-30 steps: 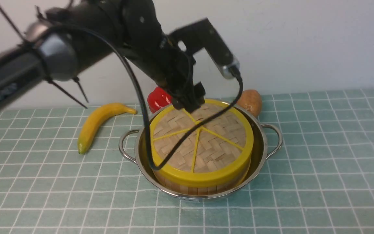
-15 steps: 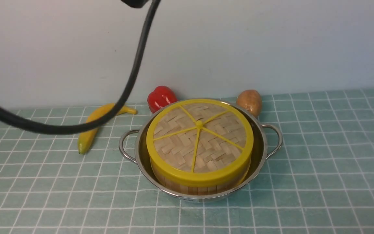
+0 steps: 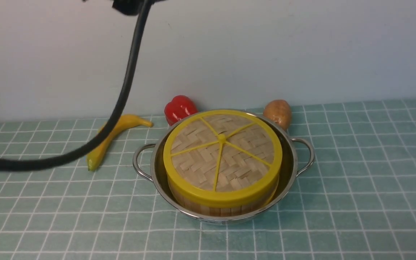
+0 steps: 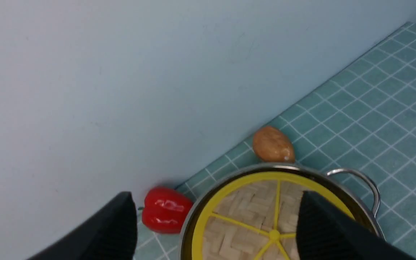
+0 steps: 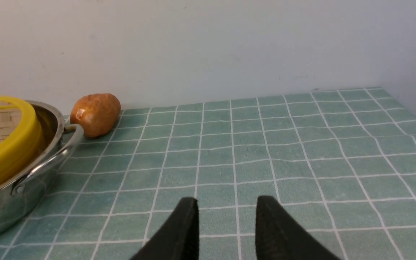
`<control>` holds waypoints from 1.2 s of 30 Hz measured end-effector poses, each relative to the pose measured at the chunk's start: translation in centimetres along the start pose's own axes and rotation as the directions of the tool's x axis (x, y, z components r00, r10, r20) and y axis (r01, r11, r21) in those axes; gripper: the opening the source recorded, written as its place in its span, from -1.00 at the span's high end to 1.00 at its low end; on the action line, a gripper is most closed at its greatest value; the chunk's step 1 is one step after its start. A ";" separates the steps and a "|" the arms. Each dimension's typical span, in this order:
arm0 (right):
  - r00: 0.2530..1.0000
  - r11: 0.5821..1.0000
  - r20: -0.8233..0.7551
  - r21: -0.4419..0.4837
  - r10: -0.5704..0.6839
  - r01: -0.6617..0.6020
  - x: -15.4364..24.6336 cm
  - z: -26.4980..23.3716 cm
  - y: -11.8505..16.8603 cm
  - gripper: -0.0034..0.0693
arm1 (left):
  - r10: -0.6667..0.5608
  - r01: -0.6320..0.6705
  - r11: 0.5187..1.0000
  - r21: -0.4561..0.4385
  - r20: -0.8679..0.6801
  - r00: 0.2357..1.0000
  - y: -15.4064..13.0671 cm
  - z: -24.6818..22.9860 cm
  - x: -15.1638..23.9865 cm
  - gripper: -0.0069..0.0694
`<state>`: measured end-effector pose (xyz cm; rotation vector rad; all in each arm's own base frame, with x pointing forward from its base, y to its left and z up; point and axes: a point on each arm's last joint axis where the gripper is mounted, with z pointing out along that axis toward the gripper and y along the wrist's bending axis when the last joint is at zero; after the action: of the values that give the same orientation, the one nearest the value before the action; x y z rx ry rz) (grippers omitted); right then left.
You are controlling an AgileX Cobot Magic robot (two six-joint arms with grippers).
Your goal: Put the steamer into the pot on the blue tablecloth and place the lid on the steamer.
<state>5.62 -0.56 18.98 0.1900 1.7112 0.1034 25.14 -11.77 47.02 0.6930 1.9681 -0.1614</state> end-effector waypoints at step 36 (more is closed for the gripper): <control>1.000 1.000 0.003 -0.003 0.000 0.000 0.0 0.0 0.0 0.24 | -0.207 0.267 0.857 -0.441 0.179 0.962 -6.1 -5.7 36.4 -0.61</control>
<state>5.63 -0.54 19.01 0.1878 1.7079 0.1055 5.31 -0.04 17.67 0.1214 1.8661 0.1142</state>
